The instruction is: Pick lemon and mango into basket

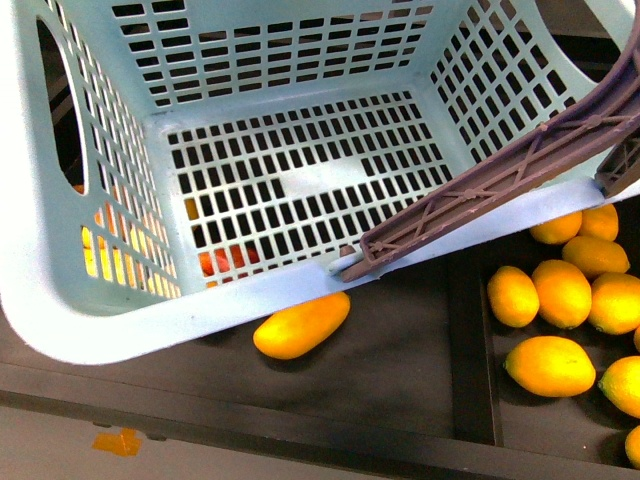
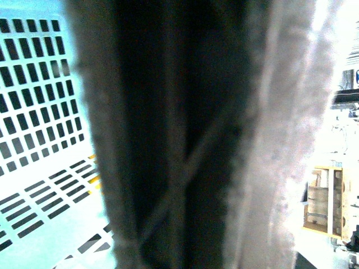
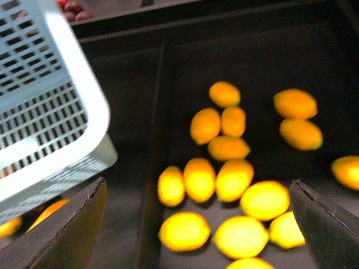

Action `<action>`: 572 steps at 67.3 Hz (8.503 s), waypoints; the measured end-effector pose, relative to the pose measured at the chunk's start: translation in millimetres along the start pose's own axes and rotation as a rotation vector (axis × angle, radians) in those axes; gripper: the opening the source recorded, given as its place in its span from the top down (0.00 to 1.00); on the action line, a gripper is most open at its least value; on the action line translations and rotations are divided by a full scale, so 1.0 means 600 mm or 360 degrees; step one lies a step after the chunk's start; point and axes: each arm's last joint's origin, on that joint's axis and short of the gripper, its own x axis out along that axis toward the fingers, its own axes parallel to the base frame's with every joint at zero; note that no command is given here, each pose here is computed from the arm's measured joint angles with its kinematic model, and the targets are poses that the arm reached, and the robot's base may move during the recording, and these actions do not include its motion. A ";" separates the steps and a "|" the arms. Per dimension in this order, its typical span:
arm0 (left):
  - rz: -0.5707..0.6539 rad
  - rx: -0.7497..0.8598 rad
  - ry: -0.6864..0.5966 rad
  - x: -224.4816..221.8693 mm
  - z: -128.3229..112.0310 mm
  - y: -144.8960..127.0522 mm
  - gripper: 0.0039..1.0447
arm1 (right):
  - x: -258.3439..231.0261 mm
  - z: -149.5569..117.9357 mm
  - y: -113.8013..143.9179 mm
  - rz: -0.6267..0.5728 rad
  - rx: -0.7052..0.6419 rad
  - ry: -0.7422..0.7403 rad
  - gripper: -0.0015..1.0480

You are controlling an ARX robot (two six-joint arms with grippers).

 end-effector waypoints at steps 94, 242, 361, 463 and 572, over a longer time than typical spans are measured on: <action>0.0005 0.0004 -0.0009 0.000 0.001 0.000 0.86 | 0.441 -0.154 -0.259 0.0831 -0.1606 0.1145 0.08; 0.0005 0.0004 -0.0008 0.000 0.001 0.000 0.86 | 0.437 -0.145 -0.241 0.0750 -0.1242 0.1008 0.25; 0.0004 0.0005 -0.0007 0.000 0.000 0.000 0.86 | 0.246 0.078 0.241 0.0879 -0.0225 -0.0112 0.16; 0.0017 0.0002 -0.0005 0.001 -0.002 0.004 0.86 | 0.033 -0.047 0.083 0.0103 -0.0267 -0.0578 0.94; 0.0016 0.0003 -0.0009 0.002 -0.002 0.004 0.86 | 0.030 -0.050 0.081 0.0101 -0.0266 -0.0583 0.08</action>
